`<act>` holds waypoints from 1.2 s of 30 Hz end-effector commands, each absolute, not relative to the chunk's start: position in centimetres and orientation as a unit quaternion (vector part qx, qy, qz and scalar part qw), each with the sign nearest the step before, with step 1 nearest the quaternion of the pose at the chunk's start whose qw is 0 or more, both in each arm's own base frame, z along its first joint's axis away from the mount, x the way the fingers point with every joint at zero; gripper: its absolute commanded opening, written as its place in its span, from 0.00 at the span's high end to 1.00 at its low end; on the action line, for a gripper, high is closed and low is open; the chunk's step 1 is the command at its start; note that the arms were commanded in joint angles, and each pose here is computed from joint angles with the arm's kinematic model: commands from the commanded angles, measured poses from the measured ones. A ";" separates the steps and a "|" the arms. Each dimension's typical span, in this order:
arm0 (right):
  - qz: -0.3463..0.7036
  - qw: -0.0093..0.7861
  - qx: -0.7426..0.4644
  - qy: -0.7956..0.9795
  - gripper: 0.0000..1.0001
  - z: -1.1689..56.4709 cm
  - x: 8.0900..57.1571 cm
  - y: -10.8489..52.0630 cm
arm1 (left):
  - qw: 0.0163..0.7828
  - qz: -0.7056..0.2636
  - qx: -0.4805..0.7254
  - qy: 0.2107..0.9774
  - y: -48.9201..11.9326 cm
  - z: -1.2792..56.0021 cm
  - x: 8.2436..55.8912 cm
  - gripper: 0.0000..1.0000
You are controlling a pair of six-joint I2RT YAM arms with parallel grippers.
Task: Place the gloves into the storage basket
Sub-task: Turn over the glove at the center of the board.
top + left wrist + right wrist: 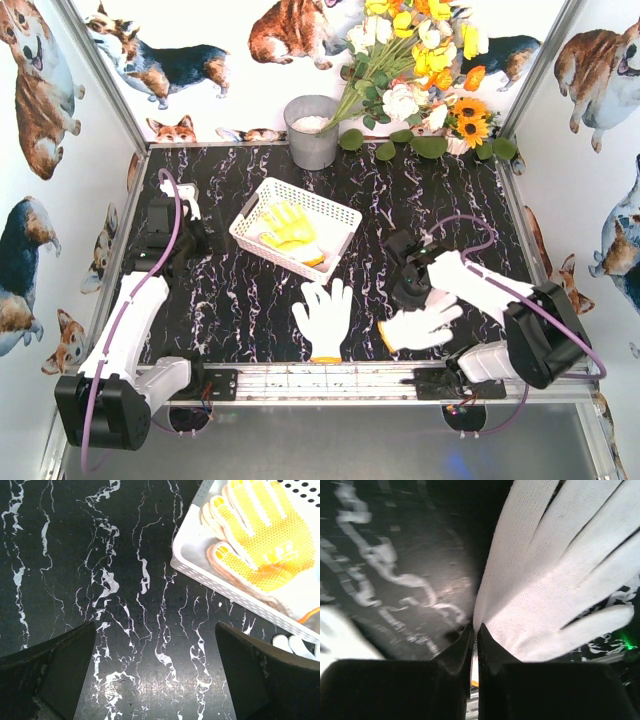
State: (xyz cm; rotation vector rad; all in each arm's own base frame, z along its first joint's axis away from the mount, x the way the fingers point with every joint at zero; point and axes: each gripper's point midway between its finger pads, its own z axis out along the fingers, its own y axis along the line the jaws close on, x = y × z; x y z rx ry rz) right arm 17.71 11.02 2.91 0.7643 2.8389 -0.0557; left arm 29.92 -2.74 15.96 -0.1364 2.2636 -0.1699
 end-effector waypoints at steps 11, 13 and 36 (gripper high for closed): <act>0.157 0.251 0.205 0.933 1.00 17.8 25.8 16.4 | 0.434 -0.114 -0.026 0.893 -4.3 16.6 30.1 0.00; 0.161 0.260 0.203 0.930 1.00 18.6 25.4 16.1 | 0.436 -0.115 -0.024 0.892 -4.3 16.7 30.1 0.00; 0.032 0.181 0.329 0.926 0.30 6.9 16.9 6.6 | 0.432 -0.154 -0.004 0.889 -5.9 16.7 30.0 0.00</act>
